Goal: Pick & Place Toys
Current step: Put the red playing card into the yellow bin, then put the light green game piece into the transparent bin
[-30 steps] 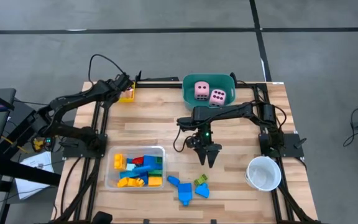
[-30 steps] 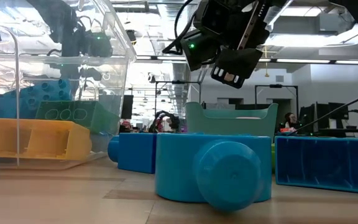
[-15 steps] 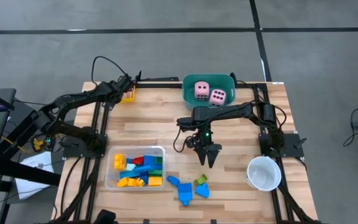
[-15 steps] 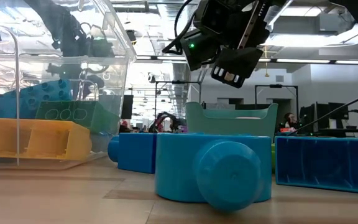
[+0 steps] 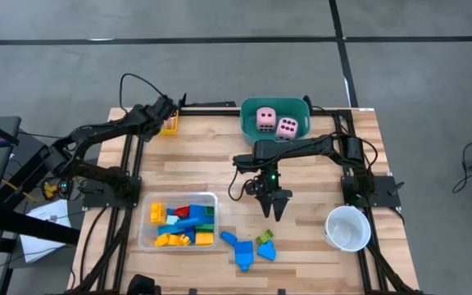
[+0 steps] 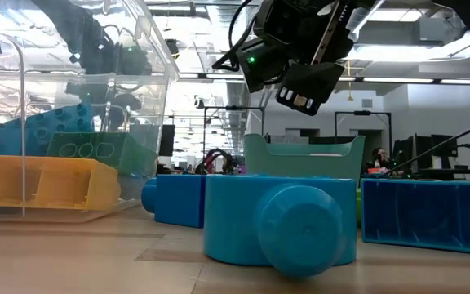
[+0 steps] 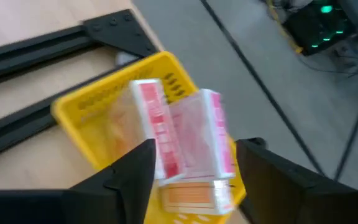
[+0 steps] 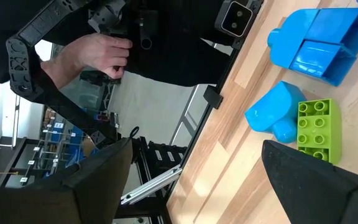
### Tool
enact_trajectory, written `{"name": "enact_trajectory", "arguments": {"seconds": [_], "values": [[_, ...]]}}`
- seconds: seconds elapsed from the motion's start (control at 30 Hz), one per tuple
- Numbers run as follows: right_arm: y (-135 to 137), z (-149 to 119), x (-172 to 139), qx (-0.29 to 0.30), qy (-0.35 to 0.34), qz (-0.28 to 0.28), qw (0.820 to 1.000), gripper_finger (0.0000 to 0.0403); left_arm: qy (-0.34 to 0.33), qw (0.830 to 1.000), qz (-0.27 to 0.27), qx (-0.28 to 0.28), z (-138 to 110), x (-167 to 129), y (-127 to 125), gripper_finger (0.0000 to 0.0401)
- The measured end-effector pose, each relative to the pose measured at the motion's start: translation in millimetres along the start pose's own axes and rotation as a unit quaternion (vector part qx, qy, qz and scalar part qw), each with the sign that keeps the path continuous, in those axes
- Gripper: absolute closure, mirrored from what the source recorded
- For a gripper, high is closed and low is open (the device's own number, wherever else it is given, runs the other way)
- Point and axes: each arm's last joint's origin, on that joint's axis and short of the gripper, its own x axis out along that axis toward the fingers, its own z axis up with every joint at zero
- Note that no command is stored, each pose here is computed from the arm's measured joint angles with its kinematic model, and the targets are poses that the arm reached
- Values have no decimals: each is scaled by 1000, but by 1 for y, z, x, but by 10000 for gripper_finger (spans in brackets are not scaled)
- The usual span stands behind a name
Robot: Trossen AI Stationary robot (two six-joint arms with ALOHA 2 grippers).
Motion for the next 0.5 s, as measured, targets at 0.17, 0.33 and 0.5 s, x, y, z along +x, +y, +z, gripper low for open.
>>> {"name": "enact_trajectory", "arguments": {"seconds": [0.17, 0.33, 0.5], "values": [[0, 0, 0, 0, 0, 0, 1000, 53, 1, 999, -51, 15, 6, -7, -10, 162], [0, 0, 0, 1, 1, 0, 1000, 53, -7, 993, -113, 30, 21, -24, -18, 163], [-1, -1, -3, 4, -4, 0, 1000, 53, -27, 976, -198, 86, 43, -50, -24, 175]]}}
